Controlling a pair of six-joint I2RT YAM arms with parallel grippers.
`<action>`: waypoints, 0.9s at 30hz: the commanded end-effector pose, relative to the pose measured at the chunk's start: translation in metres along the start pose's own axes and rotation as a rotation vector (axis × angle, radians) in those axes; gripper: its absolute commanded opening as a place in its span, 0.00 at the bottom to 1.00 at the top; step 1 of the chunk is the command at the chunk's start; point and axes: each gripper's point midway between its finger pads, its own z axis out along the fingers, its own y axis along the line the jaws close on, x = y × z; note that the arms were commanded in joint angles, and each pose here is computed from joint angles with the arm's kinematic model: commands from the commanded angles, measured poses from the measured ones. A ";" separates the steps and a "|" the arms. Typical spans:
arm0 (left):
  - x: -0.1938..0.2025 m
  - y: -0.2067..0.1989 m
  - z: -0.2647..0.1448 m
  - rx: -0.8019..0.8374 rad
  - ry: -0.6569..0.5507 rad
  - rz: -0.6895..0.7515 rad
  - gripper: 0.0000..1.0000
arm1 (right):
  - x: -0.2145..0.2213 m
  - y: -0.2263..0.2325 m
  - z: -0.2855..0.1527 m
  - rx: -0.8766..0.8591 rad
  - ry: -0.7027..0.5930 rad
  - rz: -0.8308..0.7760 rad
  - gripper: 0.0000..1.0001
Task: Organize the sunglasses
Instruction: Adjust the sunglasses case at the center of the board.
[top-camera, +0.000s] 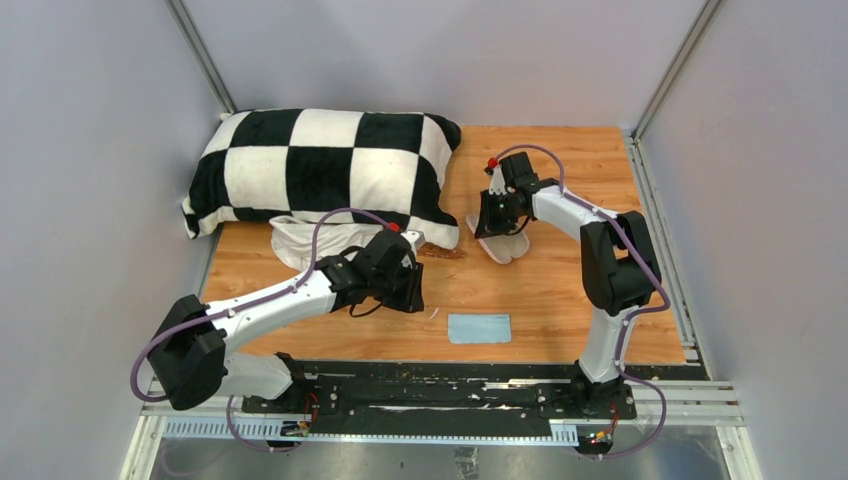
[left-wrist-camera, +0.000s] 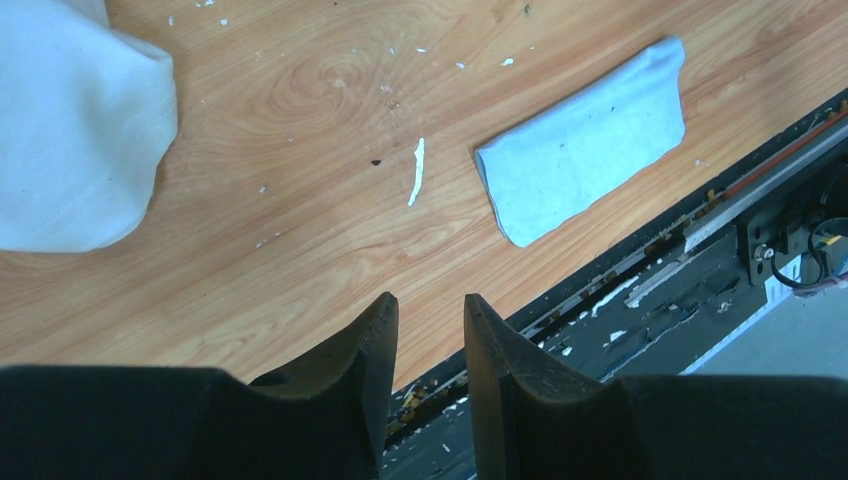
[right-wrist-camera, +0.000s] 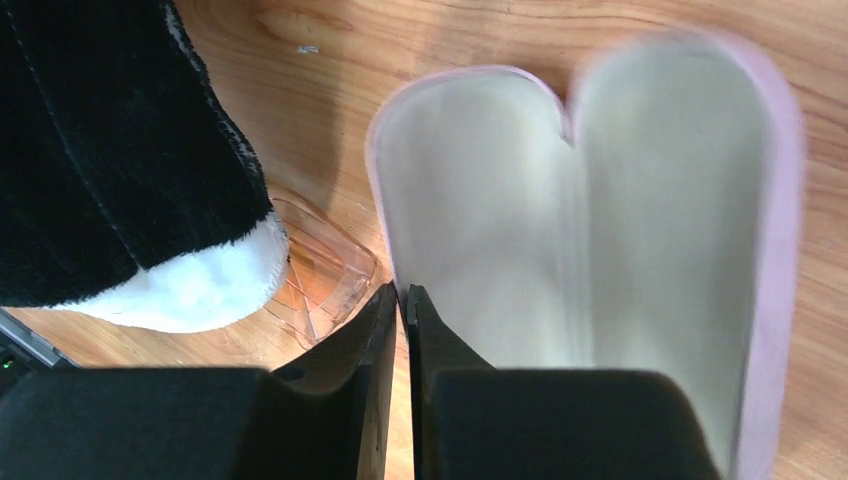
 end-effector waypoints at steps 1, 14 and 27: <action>-0.010 -0.008 0.000 0.035 -0.021 0.007 0.36 | 0.016 -0.005 0.000 0.043 0.056 -0.005 0.08; -0.009 -0.016 0.008 0.073 0.000 -0.002 0.35 | 0.076 0.000 -0.016 0.076 0.102 -0.130 0.00; -0.015 -0.017 0.010 0.070 -0.024 -0.040 0.36 | 0.109 0.016 -0.025 0.238 0.098 -0.463 0.00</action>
